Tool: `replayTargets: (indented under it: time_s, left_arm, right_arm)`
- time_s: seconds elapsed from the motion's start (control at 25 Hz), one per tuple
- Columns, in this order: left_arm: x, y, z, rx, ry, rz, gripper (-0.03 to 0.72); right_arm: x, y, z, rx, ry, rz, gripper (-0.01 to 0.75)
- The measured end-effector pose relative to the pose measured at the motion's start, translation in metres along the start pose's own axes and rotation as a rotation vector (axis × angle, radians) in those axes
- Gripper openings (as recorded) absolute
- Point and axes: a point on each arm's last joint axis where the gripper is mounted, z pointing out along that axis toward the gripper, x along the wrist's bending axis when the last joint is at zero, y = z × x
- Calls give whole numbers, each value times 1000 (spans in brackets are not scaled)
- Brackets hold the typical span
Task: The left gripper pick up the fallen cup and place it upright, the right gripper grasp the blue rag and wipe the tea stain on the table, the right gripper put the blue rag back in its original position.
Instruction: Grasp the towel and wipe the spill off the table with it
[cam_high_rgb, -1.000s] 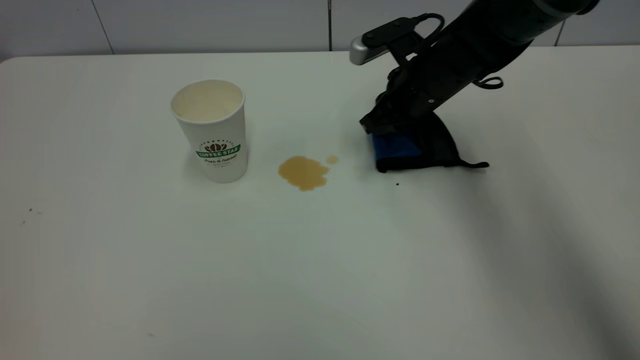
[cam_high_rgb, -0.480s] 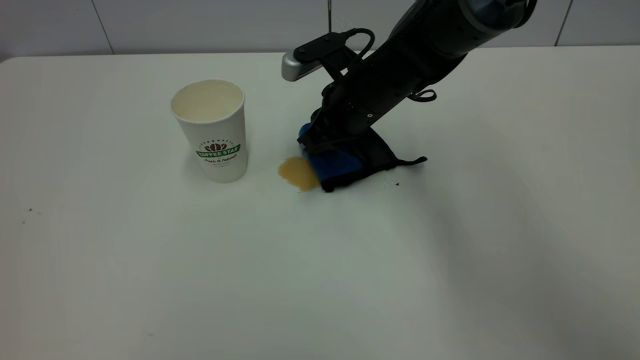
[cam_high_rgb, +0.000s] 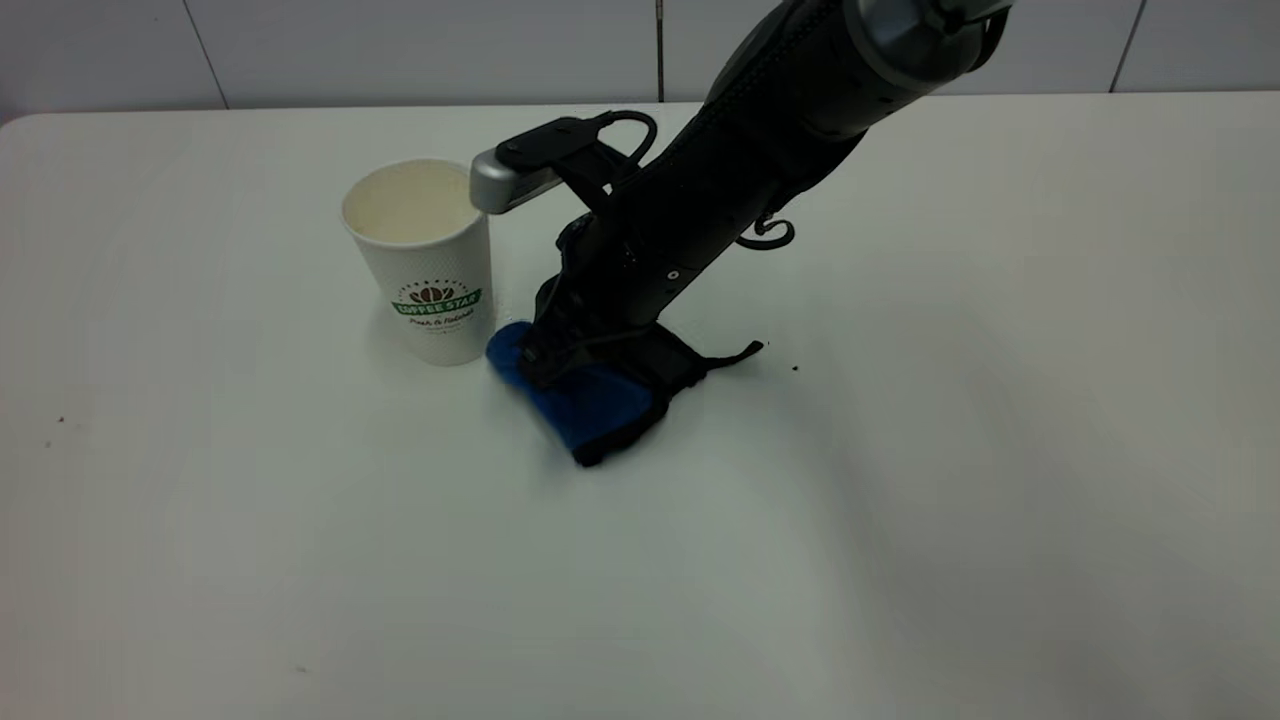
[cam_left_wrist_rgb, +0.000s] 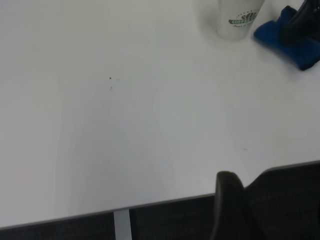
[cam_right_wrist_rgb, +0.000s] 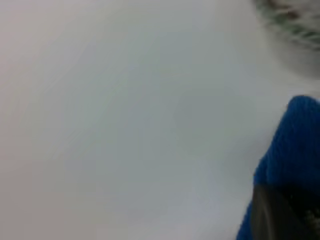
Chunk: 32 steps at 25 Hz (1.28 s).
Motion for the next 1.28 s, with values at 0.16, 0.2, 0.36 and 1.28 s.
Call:
replayTargets:
  time_s: [0.16,0.2,0.36,1.28]
  left_arm:
    - [0,0,0,0,0,0,443]
    - [0,0,0,0,0,0,443]
    - [0,0,0,0,0,0,443]
    - [0,0,0,0,0,1,443]
  right_arm:
    - [9,-11,-1,119,93,-79,26]
    - [8,-14,-1,150,91,-92,26]
    - [-5,-16,-4,162,-5,-51,26]
    - [-91,-11,-40,-143,-495,172,27]
